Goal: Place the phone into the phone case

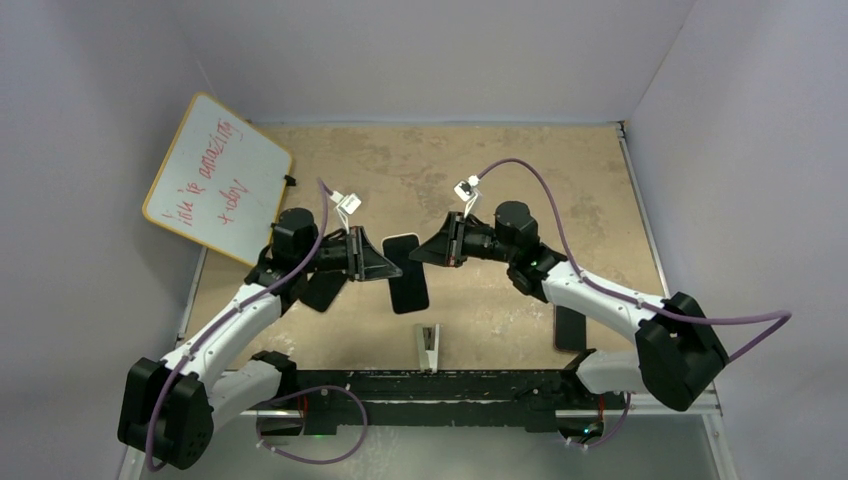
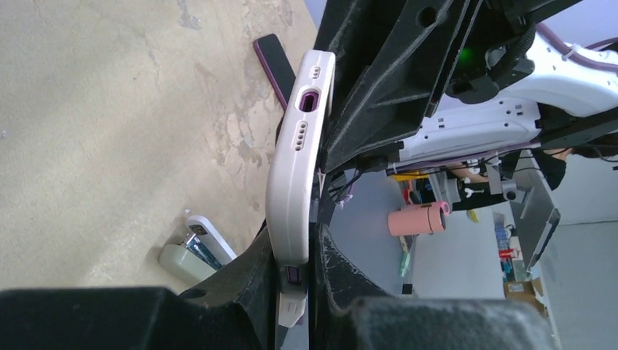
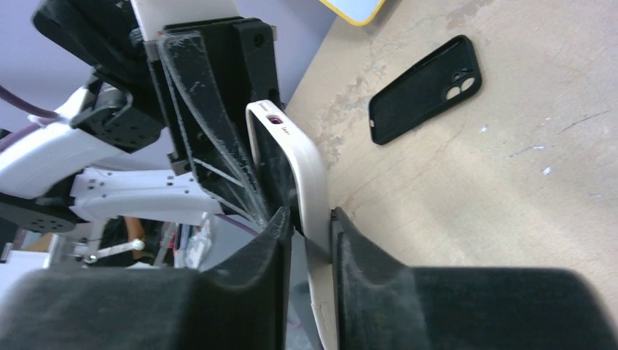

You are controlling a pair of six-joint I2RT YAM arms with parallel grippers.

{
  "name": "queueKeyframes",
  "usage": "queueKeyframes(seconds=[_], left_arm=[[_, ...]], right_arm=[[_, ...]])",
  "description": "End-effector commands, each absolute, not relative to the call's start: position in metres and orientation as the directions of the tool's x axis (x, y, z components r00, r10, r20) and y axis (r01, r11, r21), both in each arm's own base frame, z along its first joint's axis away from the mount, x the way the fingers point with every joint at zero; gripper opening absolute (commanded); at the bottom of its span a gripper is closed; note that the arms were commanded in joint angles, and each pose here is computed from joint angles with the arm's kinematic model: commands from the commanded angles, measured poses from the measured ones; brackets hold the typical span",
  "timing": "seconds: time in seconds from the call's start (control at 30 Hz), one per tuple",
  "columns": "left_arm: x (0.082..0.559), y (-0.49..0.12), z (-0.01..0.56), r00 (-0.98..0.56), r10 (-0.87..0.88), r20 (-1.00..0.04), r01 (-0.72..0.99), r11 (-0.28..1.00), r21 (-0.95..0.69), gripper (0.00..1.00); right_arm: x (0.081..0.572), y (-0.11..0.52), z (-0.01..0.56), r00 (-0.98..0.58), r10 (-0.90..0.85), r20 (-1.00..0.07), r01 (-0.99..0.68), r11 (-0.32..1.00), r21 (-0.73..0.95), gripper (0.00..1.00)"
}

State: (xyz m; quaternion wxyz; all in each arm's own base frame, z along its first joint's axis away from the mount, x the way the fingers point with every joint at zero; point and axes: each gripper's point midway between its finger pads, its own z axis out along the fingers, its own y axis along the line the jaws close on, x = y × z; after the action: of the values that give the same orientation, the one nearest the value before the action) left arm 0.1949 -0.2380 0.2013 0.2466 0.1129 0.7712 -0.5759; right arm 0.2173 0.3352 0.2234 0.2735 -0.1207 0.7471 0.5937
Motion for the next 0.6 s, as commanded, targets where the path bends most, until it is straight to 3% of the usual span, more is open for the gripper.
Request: queueKeyframes(seconds=[0.0, 0.1, 0.23, 0.4, 0.57], left_arm=[[0.204, -0.238, 0.203, -0.833, -0.174, -0.525, 0.456, 0.32, -0.83, 0.0], [0.206, -0.24, 0.233, -0.792, -0.215, -0.572, 0.516, 0.268, -0.814, 0.0], [0.206, -0.241, 0.261, -0.737, -0.237, -0.632, 0.591, 0.227, -0.774, 0.0], [0.204, -0.243, 0.271, -0.723, -0.245, -0.646, 0.62, 0.183, -0.763, 0.0], [0.205, -0.244, 0.269, -0.728, -0.255, -0.636, 0.615, 0.167, -0.771, 0.0]], right_arm=[[0.216, 0.342, 0.267, -0.762, 0.183, -0.621, -0.6, 0.158, 0.784, 0.39], [0.202, 0.335, 0.252, -0.772, 0.147, -0.619, -0.6, 0.154, 0.785, 0.64], [0.184, 0.324, 0.231, -0.778, 0.095, -0.621, -0.603, 0.164, 0.78, 0.8], [0.173, 0.322, 0.218, -0.796, 0.054, -0.602, -0.59, 0.147, 0.794, 0.81], [0.169, 0.324, 0.218, -0.81, 0.043, -0.585, -0.578, 0.115, 0.808, 0.66]])
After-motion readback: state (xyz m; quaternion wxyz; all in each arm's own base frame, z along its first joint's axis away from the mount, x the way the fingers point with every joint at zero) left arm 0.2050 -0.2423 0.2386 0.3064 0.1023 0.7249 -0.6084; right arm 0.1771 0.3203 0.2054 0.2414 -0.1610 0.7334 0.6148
